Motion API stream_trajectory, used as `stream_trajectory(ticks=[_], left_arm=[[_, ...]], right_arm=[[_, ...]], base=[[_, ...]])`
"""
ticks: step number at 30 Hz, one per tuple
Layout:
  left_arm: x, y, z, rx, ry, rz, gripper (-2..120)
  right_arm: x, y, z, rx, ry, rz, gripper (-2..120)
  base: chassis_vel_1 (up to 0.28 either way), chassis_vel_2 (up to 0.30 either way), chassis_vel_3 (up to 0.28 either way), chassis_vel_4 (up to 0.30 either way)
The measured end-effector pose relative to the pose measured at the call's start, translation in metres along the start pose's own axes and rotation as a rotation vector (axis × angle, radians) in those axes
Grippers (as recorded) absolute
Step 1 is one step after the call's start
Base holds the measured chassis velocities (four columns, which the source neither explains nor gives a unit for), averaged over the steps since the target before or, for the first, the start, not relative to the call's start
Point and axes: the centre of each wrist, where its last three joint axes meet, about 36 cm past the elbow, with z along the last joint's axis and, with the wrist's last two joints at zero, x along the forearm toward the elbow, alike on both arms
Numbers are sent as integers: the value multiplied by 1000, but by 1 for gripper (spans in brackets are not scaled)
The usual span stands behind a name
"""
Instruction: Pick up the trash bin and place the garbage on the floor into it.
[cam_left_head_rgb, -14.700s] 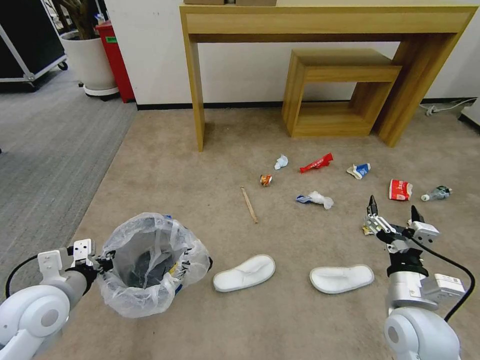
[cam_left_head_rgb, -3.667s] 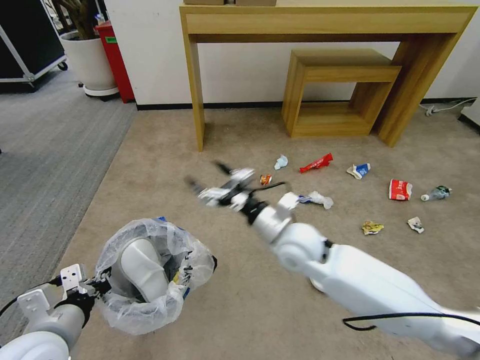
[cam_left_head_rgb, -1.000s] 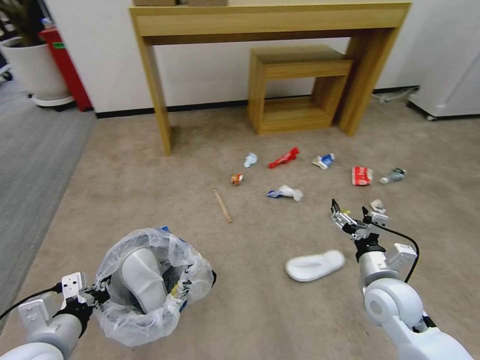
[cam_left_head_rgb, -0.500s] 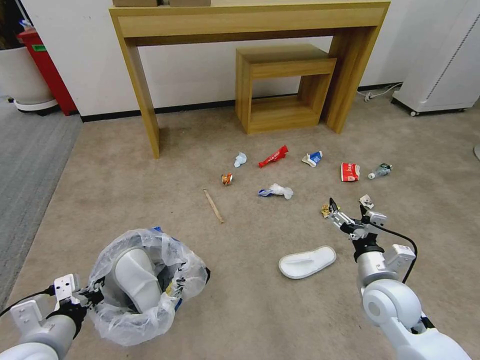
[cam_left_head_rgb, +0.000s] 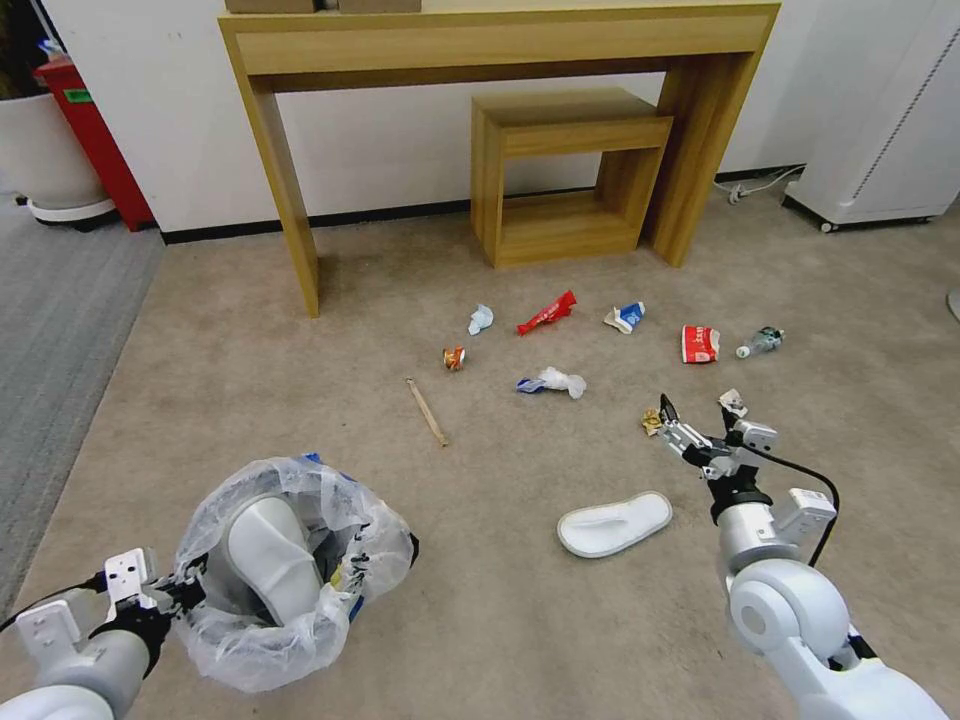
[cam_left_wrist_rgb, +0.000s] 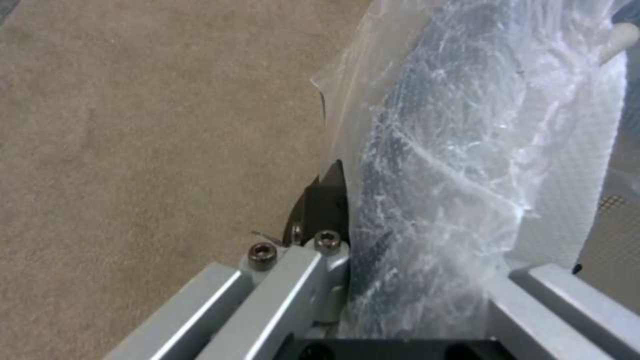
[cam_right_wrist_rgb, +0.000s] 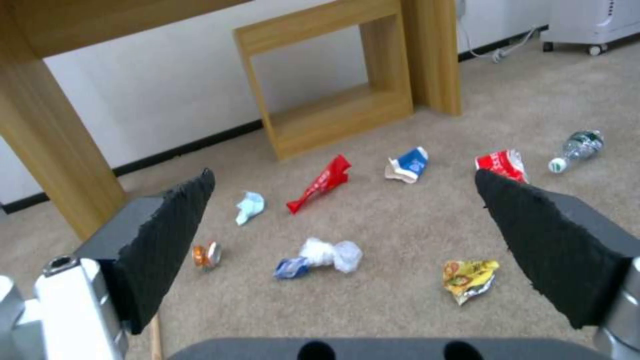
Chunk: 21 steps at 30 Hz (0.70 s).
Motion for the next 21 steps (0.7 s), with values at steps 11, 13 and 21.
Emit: stream_trajectory(ticks=[11, 13, 21], left_arm=[[-3, 3, -1, 5, -3, -5, 0], [-3, 3, -1, 6, -4, -5, 0], [-7, 4, 0, 12, -2, -8, 0]], right_arm=[[-4, 1, 2, 3, 9, -1, 96], [-4, 1, 2, 4, 10, -1, 96], [-6, -1, 7, 9, 18, 5, 95]], base=[[0, 0, 0, 0], [0, 0, 0, 0], [-54, 50, 50, -63]])
